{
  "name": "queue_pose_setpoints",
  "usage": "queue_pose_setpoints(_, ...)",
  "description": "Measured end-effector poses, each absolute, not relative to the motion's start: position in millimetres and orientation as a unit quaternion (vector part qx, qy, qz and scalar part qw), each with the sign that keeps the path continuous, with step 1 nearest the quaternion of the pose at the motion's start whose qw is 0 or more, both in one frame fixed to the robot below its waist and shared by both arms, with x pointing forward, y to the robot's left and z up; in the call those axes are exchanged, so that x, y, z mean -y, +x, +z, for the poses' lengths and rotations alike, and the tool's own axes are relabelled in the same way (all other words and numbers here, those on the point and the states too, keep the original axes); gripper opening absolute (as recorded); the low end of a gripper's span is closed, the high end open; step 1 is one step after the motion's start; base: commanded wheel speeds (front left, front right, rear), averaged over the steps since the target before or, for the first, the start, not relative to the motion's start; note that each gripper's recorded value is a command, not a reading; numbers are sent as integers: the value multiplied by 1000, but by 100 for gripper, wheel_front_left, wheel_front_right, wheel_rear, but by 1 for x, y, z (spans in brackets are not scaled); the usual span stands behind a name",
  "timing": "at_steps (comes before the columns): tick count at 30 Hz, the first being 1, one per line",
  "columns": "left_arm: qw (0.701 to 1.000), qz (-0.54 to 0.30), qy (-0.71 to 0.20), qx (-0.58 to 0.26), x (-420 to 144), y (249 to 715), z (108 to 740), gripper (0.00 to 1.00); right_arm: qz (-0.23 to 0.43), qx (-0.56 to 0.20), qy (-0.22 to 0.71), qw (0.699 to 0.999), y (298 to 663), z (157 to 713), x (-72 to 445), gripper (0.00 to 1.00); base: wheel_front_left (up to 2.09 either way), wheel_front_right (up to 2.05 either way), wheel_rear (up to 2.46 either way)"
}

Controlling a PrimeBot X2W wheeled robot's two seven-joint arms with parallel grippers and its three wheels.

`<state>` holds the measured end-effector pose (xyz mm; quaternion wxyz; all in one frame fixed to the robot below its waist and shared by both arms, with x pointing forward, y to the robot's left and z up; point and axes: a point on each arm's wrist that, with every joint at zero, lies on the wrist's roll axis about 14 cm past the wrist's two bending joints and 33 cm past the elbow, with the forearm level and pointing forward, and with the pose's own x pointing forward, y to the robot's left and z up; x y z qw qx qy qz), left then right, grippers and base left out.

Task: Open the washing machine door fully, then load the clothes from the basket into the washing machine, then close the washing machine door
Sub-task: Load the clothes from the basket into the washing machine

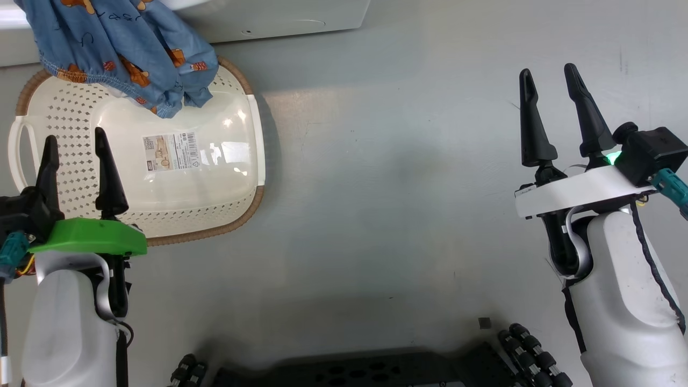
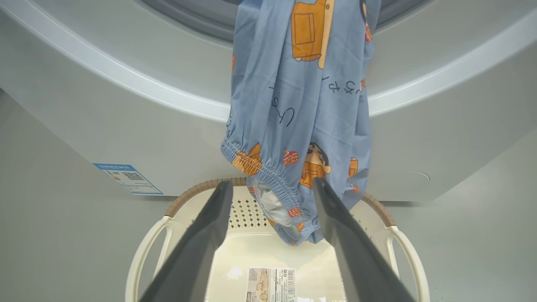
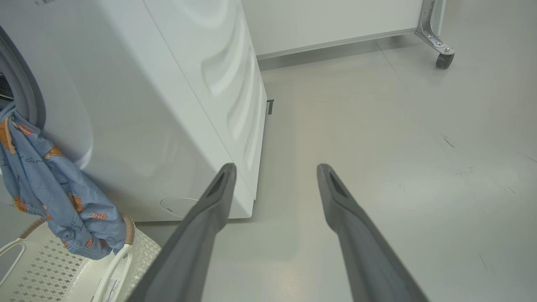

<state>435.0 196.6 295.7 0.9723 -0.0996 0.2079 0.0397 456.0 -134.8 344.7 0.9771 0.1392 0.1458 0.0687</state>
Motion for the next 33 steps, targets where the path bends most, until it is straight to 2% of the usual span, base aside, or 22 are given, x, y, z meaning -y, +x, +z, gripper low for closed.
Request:
queue_pose_setpoints(10, 965, 31, -115, -232, -186, 433, 276, 100, 65, -162, 140, 975, 454, 330, 136, 100, 0, 0, 0)
queue_pose_setpoints(33, 946, -35, -143, -287, -128, 463, 212, 100, 49, -205, 128, 969, 451, 286, 148, 100, 0, 0, 0)
